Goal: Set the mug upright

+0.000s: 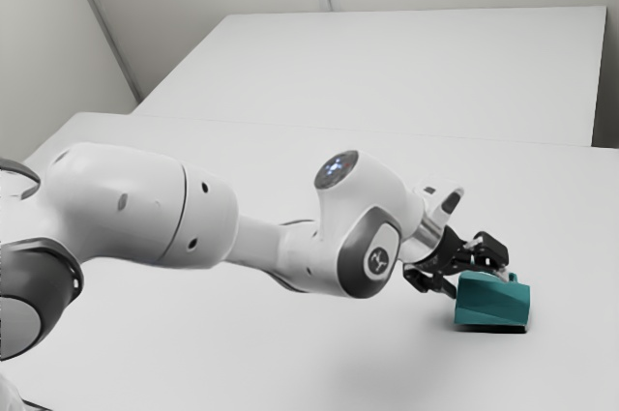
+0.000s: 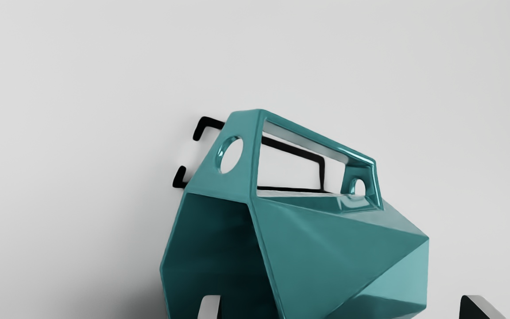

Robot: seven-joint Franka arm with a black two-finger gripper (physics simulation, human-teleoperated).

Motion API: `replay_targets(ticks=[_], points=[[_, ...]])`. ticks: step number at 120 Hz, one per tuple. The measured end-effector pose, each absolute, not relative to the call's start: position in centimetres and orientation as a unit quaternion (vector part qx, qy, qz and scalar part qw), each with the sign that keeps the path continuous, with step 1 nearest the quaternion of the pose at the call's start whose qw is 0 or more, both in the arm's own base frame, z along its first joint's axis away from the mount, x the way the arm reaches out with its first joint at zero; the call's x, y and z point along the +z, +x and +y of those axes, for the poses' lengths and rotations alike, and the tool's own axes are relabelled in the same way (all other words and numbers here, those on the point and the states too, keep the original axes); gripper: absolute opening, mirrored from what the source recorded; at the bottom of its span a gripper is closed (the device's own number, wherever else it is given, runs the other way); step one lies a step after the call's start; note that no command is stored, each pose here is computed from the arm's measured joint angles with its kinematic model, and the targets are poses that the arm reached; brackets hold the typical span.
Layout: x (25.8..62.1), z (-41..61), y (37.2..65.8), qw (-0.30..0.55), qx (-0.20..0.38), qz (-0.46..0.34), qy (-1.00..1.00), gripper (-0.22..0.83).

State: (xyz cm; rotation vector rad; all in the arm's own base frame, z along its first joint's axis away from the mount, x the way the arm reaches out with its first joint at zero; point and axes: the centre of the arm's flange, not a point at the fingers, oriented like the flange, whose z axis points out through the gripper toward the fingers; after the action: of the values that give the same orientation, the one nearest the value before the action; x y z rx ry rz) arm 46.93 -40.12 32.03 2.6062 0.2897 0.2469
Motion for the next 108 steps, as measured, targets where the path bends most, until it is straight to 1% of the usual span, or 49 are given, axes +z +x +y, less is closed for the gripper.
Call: replay_targets(ticks=[20,33,45,53,70,79,101,108], points=[[30.9,-40.2,47.1,0.247,0.096,0.112,0.958,0.58],[31.5,-40.8,47.5,0.253,0.11,0.107,0.955,0.56],[32.3,-41.3,48.0,0.26,0.122,0.102,0.952,0.5],[32.4,-41.4,48.1,0.261,0.126,0.1,0.952,0.43],[33.0,-41.7,48.4,0.264,0.134,0.094,0.95,0.22],[33.9,-42.2,48.9,0.268,0.143,0.084,0.949,0.13],[34.6,-42.8,49.4,0.269,0.152,0.07,0.948,-0.02],[34.7,-42.9,49.4,0.269,0.153,0.068,0.948,-0.06]])
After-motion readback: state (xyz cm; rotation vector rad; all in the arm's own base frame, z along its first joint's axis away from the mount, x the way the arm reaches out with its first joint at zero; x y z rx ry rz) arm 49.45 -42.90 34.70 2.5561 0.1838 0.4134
